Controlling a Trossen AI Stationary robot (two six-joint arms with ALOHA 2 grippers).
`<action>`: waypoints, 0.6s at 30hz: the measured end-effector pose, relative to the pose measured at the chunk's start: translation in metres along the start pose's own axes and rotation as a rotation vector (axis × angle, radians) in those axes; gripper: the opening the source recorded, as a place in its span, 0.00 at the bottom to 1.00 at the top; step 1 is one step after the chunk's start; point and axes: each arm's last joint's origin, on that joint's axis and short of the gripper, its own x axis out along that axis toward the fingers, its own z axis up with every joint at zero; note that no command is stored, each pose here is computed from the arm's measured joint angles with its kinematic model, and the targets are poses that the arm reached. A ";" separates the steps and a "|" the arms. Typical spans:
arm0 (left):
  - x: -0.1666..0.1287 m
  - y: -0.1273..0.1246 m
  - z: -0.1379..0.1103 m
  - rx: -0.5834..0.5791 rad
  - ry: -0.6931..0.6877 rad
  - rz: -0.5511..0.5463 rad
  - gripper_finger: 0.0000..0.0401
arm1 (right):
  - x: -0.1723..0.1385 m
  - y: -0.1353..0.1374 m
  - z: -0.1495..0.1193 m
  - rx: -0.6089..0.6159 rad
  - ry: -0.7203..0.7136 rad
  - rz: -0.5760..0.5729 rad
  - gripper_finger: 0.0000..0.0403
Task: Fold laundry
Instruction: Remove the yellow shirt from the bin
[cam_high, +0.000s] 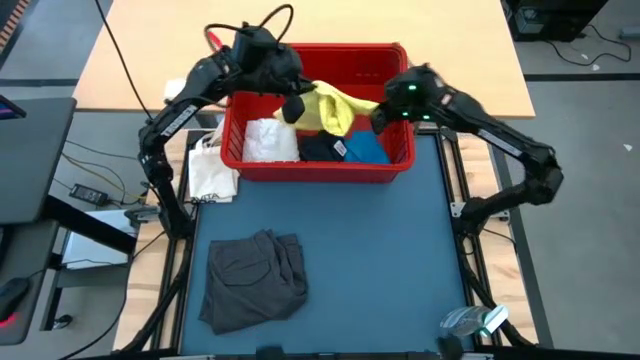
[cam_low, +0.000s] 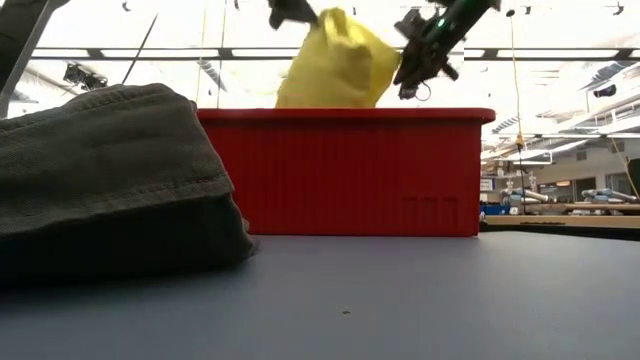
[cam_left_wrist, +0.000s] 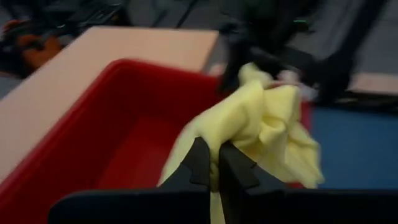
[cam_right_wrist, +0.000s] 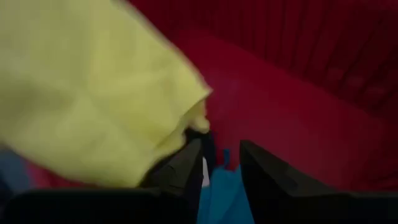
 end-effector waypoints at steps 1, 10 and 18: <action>-0.005 -0.009 0.005 -0.006 -0.009 -0.029 0.02 | -0.012 0.000 0.002 0.000 -0.030 0.005 0.28; -0.015 -0.103 0.029 -0.066 -0.082 -0.448 0.03 | -0.101 -0.001 -0.005 0.066 -0.167 0.062 0.28; -0.028 -0.160 0.050 -0.153 -0.204 -0.746 0.03 | -0.125 0.005 -0.026 0.062 -0.053 0.092 0.28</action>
